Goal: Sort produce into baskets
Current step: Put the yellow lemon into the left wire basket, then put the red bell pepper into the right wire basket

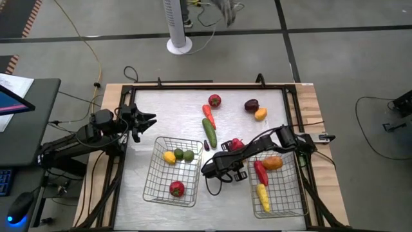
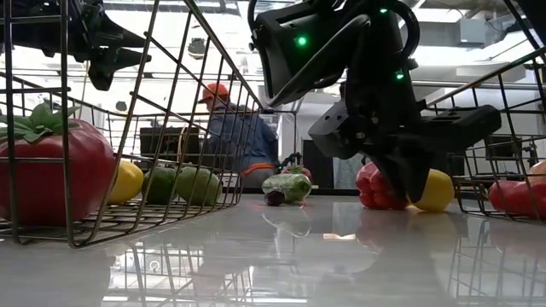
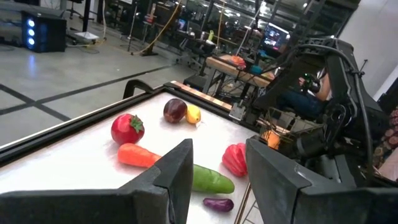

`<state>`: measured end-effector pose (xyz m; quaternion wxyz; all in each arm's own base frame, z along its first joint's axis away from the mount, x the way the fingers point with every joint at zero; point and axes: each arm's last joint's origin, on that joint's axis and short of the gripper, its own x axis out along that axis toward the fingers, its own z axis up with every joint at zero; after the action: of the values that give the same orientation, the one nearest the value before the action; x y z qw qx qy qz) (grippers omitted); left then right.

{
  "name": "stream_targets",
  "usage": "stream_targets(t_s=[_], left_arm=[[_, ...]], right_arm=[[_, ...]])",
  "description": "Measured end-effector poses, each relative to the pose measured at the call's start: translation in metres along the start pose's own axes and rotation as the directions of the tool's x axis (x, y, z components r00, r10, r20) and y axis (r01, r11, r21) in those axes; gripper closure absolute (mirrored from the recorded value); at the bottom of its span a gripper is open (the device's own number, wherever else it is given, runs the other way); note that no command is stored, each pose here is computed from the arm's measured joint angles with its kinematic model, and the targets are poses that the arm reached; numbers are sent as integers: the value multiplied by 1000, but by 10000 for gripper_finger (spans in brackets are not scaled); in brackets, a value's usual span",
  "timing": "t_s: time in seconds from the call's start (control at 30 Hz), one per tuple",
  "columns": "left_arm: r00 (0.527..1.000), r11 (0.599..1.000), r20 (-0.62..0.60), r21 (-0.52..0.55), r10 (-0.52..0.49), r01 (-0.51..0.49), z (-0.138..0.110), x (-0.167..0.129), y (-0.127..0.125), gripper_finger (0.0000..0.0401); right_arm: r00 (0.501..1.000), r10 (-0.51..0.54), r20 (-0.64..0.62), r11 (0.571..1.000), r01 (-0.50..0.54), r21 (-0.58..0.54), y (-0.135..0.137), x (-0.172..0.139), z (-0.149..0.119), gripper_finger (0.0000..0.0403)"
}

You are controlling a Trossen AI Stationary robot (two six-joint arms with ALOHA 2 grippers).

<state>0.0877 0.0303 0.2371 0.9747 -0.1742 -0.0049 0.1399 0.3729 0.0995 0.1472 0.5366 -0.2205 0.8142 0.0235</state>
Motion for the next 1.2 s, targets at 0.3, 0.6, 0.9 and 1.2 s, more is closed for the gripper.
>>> stream_targets(t_s=[0.3,0.6,0.9,1.2], left_arm=[[1000,1000,-1,0,0,0,0,0,0,268],[1000,1000,-1,1,0,0,0,0,0,268],[1000,1000,-6,1,2,-2,-1,0,0,268],[1000,1000,-6,12,1,-1,-1,0,0,268]], right_arm=[[998,16,-54,1000,-15,15,-10,3,-5,373],[996,-24,-85,998,28,48,-30,7,-9,381],[998,-6,-56,993,12,117,-63,17,-9,330],[1000,10,-16,983,-7,185,-88,-10,-15,259]])
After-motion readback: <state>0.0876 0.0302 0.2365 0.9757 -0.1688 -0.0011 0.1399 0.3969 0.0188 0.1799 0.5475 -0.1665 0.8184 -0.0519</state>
